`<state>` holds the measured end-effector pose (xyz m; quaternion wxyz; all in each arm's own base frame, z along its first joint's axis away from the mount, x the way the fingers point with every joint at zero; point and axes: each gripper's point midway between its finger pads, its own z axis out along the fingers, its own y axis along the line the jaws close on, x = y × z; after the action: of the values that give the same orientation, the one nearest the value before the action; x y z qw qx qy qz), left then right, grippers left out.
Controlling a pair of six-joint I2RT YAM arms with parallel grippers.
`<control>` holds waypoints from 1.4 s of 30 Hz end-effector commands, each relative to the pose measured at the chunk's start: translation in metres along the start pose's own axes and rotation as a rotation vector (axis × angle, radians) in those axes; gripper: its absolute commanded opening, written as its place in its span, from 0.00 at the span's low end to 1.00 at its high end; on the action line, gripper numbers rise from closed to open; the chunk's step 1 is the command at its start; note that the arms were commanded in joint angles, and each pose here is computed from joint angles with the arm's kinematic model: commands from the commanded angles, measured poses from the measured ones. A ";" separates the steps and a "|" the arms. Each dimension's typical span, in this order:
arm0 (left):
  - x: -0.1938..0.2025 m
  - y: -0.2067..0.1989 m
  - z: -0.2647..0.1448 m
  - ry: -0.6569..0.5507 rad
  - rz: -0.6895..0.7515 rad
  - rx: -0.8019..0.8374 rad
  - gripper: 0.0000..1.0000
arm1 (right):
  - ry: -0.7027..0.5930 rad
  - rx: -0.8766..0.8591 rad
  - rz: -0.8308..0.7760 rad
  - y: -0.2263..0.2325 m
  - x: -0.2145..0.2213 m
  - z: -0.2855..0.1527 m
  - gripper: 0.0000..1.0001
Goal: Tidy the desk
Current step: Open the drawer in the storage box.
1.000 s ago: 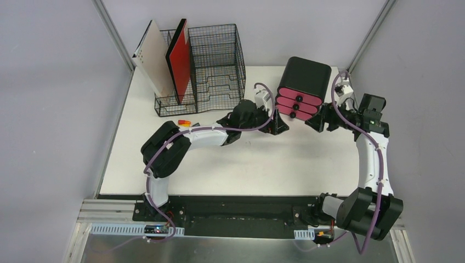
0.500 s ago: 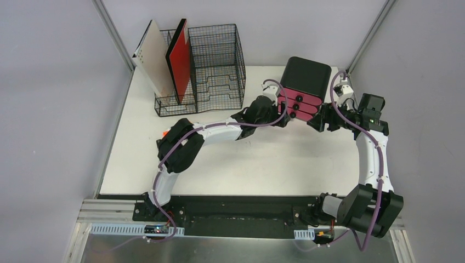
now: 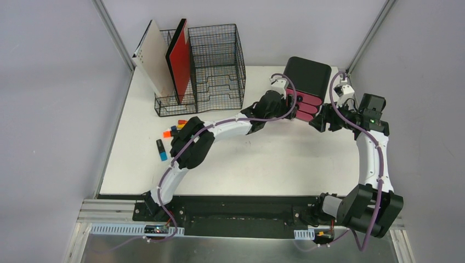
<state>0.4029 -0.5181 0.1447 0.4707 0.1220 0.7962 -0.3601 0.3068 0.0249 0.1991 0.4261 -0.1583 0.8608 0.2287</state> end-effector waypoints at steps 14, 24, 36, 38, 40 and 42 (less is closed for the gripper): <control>-0.018 -0.001 0.033 -0.062 -0.143 -0.031 0.50 | -0.068 0.017 -0.081 0.002 -0.018 -0.010 0.72; -0.019 0.010 0.044 -0.097 -0.258 -0.083 0.50 | -0.070 0.012 -0.084 0.003 -0.018 -0.010 0.72; -0.018 0.021 0.054 -0.124 -0.331 -0.135 0.37 | -0.068 0.006 -0.085 0.003 -0.017 -0.009 0.72; -0.019 0.020 0.054 -0.125 -0.334 -0.136 0.31 | -0.069 0.004 -0.087 0.003 -0.017 -0.009 0.72; -0.017 0.021 0.052 -0.119 -0.331 -0.142 0.25 | -0.068 0.001 -0.085 0.003 -0.017 -0.009 0.72; -0.018 0.021 0.049 -0.115 -0.329 -0.142 0.18 | -0.068 0.001 -0.085 0.003 -0.017 -0.009 0.72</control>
<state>0.4423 -0.5444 0.1238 0.4400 -0.0398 0.8076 -0.3907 0.3061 0.0236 0.2048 0.4377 -0.1676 0.8553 0.2210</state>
